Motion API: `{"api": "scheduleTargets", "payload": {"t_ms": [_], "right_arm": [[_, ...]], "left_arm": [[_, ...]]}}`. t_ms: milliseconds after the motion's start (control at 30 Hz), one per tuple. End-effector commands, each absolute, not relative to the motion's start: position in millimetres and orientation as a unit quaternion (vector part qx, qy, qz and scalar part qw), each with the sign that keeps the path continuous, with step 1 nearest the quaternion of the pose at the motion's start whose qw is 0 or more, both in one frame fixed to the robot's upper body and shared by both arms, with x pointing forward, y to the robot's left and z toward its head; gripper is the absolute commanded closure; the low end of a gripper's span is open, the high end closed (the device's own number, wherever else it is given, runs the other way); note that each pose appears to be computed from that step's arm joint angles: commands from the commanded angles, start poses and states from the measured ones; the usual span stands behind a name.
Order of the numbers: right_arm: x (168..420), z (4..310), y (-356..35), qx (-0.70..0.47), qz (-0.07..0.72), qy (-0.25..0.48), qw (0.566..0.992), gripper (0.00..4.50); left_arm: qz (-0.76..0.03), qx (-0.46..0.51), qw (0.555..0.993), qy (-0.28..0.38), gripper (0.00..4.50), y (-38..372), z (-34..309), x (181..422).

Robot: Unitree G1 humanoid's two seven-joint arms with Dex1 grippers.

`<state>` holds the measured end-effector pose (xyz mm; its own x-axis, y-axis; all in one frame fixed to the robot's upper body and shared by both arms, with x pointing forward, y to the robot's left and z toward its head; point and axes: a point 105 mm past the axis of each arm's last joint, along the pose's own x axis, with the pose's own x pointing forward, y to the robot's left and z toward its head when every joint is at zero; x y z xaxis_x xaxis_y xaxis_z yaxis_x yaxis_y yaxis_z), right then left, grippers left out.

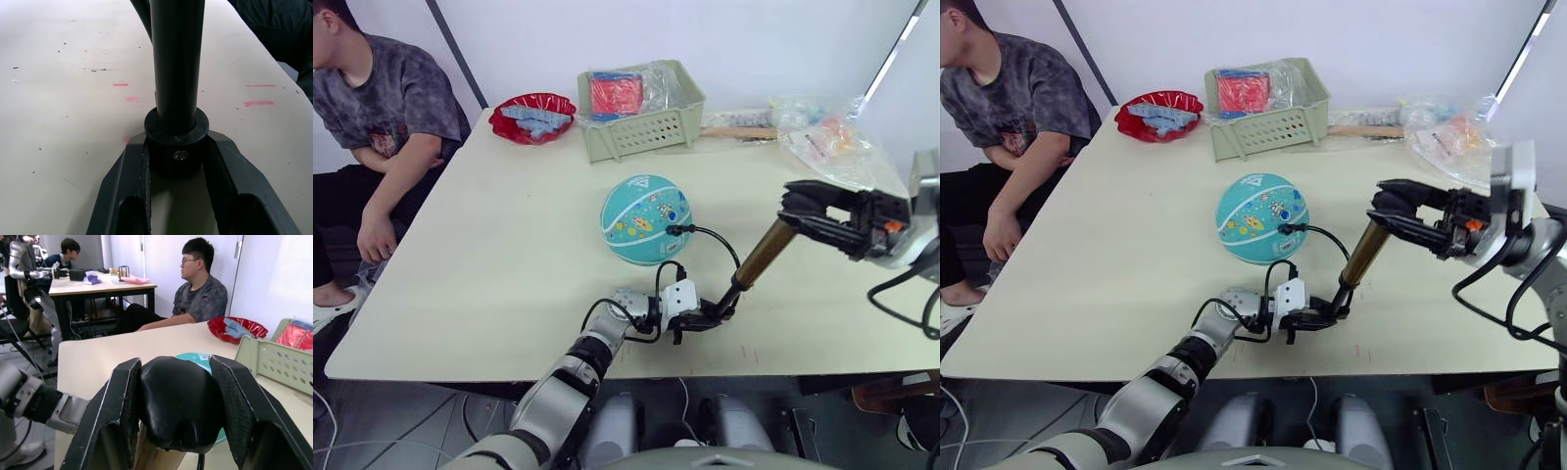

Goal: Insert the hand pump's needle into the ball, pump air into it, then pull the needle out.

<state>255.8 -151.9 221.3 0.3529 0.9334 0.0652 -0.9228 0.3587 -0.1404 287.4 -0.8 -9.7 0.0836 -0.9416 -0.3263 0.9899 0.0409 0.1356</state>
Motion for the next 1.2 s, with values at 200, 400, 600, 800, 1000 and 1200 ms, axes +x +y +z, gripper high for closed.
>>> {"api": "scheduleTargets", "payload": {"t_ms": [200, 400, 600, 800, 1000, 1200], "right_arm": [[251.1, 138.5, -134.4, -0.029, 0.590, 0.045, 0.805, 2.81], [249.9, 103.1, -130.2, -0.036, 0.581, 0.073, 0.810, 2.81], [248.9, 110.7, -127.3, -0.025, 0.584, 0.049, 0.810, 2.81], [256.5, 149.7, -134.5, -0.013, 0.576, -0.008, 0.817, 2.81], [262.0, 217.6, -150.4, -0.017, 0.569, -0.078, 0.819, 2.81], [257.4, 255.1, -156.3, -0.020, 0.573, -0.101, 0.813, 2.81]], "left_arm": [[-0.671, 0.167, 0.705, 0.155, 3.43, 14.7, -45.0, 270.9], [-0.671, 0.167, 0.706, 0.155, 3.43, 15.1, -44.5, 271.5], [-0.670, 0.167, 0.706, 0.156, 3.43, 16.1, -44.3, 272.2], [-0.670, 0.167, 0.706, 0.157, 3.43, 16.1, -44.7, 272.0], [-0.671, 0.167, 0.705, 0.157, 3.43, 15.7, -44.7, 271.7], [-0.672, 0.167, 0.705, 0.156, 3.43, 15.0, -44.5, 271.5]]}}
